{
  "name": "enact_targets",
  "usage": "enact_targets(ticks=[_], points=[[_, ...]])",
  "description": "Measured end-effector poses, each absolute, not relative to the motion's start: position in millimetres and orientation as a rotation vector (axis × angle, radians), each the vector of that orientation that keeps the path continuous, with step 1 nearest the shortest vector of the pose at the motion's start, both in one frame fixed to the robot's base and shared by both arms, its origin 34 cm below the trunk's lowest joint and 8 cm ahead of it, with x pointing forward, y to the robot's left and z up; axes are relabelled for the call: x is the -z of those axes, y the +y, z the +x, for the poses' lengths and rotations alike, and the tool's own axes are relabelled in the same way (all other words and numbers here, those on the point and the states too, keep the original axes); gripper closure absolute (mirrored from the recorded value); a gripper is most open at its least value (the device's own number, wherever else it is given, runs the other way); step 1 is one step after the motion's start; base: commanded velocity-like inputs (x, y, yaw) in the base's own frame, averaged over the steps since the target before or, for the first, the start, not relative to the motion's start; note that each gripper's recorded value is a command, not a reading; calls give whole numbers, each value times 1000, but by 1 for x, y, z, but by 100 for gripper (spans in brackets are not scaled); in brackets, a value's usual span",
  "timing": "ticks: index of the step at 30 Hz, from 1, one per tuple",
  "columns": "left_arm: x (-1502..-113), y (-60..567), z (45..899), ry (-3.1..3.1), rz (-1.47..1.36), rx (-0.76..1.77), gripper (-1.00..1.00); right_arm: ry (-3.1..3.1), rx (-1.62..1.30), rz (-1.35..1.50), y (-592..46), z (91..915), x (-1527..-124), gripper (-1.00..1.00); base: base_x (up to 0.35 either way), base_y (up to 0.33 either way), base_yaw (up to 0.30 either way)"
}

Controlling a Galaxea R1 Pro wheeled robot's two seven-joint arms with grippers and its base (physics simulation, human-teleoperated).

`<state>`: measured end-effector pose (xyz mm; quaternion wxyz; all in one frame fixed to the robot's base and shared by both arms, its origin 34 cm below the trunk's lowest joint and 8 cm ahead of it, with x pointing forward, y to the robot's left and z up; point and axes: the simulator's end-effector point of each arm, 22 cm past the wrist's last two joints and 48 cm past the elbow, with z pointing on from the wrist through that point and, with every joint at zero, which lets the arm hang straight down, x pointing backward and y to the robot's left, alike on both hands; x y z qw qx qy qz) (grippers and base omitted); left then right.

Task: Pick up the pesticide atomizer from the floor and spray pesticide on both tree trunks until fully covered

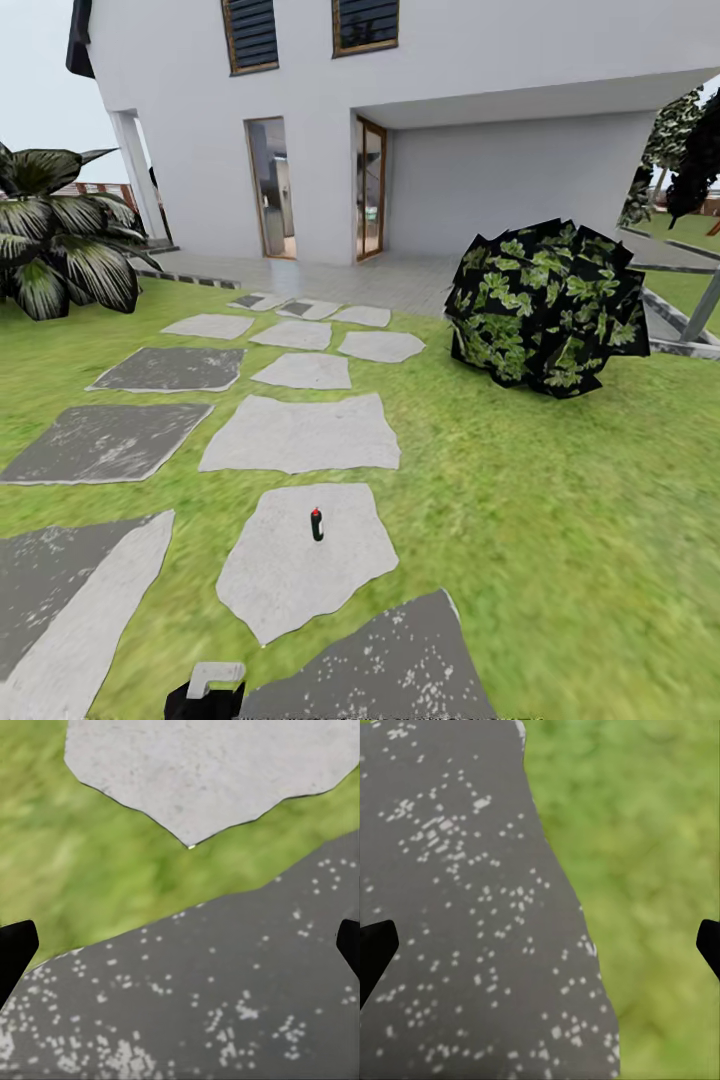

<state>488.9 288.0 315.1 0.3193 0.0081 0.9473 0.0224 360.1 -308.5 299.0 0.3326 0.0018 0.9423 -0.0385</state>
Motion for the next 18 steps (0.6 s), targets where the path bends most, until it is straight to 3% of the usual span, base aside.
enact_targets(ticks=[18], points=[[-277, 287, 474, 2518, 21, -58, -100, 2489, 100, 3, -308, 345, -264, -100, 0, 0, 90]])
